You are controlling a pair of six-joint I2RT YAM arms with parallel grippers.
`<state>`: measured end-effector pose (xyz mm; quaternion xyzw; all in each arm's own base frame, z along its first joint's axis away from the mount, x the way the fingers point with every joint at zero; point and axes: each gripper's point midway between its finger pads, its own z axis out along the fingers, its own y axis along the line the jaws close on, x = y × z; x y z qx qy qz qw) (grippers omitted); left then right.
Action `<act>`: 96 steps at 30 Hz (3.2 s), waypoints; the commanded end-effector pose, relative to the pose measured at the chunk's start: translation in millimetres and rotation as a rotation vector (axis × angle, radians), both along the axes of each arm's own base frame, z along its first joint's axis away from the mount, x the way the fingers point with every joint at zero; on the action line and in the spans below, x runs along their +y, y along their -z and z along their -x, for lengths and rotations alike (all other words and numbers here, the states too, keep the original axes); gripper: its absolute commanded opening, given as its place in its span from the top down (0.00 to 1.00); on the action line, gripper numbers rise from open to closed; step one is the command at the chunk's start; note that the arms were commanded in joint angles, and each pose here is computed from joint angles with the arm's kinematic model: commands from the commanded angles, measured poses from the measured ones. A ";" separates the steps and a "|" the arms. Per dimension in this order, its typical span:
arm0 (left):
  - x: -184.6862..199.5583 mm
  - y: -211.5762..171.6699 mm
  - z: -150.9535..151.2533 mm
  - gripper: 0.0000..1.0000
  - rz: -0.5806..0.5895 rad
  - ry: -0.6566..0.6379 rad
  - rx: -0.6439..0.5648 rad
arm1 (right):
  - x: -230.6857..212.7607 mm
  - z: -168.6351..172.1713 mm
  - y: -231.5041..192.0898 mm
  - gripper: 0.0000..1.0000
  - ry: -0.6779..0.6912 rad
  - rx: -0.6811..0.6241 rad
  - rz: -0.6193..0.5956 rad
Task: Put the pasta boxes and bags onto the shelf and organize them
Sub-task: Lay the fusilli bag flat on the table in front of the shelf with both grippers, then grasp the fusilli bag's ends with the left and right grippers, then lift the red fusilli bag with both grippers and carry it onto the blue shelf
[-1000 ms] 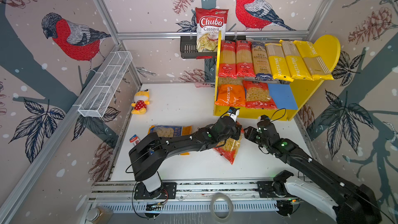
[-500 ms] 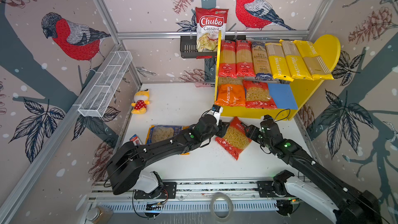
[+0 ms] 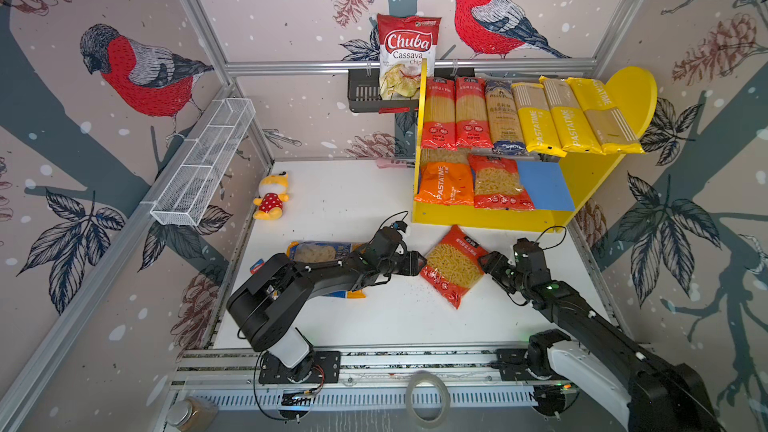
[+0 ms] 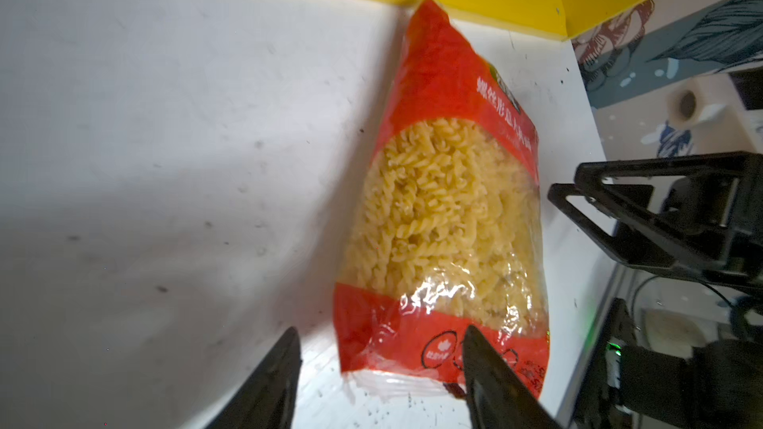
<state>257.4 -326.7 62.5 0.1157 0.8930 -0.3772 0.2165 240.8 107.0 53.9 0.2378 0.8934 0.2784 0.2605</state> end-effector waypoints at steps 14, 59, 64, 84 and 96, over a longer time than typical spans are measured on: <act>-54.9 -1.7 64.3 0.85 -0.005 0.246 0.019 | 19.2 -47.7 -19.2 0.76 -0.050 -0.116 0.021; -96.1 -4.0 28.3 0.84 0.158 0.233 0.088 | 10.9 7.6 -4.6 0.77 -0.084 -0.040 -0.009; -98.0 -23.8 30.6 0.89 0.201 0.246 0.062 | 14.3 7.4 -18.0 0.83 -0.101 -0.050 0.000; -123.0 -174.9 55.3 0.99 0.372 0.368 -0.270 | -11.9 -6.7 -147.4 0.95 -0.024 -0.332 0.087; -166.9 -232.3 11.9 1.00 0.344 0.372 -0.495 | -57.7 -46.3 -235.0 0.97 0.124 -0.528 0.171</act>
